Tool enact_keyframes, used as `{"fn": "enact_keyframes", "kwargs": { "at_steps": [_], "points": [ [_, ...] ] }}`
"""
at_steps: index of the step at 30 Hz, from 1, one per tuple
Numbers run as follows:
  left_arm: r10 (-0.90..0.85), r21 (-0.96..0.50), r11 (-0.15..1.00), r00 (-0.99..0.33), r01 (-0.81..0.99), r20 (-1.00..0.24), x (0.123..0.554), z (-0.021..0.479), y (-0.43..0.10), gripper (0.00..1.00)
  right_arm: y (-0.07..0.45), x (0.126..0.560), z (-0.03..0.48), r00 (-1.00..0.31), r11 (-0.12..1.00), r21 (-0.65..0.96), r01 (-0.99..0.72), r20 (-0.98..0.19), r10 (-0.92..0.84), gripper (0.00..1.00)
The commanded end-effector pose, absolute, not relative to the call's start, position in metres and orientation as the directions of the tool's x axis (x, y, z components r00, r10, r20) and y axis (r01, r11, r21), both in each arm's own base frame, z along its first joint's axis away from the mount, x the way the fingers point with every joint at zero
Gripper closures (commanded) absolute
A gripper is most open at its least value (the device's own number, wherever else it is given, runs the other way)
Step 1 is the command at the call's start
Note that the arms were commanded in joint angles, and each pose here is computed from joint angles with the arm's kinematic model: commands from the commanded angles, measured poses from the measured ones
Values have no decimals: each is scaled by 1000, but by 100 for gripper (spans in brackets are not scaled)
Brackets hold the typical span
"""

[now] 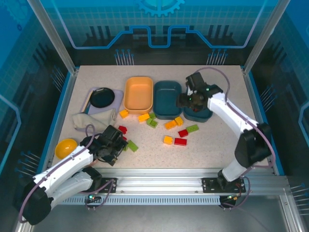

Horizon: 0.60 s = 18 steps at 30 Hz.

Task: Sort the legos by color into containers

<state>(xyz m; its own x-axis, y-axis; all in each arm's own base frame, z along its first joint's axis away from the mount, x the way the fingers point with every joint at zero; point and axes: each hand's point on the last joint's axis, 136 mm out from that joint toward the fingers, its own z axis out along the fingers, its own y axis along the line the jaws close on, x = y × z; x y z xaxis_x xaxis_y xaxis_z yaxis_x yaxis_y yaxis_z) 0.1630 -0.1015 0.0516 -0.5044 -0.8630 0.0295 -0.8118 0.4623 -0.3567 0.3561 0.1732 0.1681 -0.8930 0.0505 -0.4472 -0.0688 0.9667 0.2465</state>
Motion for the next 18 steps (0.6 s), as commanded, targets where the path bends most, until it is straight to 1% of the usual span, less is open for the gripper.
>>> {"fn": "enact_keyframes", "kwargs": {
  "at_steps": [1, 6, 8, 11, 18],
  "points": [
    [-922, -453, 327, -386, -830, 42, 187, 53, -103, 19, 191, 330, 143, -919, 947, 297, -125, -394, 2, 30],
    [-932, -490, 301, -362, -818, 31, 197, 46, -104, 20, 209, 302, 133, -933, 917, 354, -184, -356, -50, 30],
    [-936, -491, 290, -350, -821, 32, 198, 42, -103, 24, 212, 296, 129, -938, 912, 362, -191, -341, -61, 30],
    [-939, -473, 280, -340, -835, 45, 195, 33, -103, 29, 214, 293, 127, -943, 908, 376, -185, -329, -56, 32],
    [-928, -453, 317, -372, -833, 34, 201, 22, -107, 36, 220, 294, 131, -942, 898, 395, -193, -332, -56, 32]
  ]
}}
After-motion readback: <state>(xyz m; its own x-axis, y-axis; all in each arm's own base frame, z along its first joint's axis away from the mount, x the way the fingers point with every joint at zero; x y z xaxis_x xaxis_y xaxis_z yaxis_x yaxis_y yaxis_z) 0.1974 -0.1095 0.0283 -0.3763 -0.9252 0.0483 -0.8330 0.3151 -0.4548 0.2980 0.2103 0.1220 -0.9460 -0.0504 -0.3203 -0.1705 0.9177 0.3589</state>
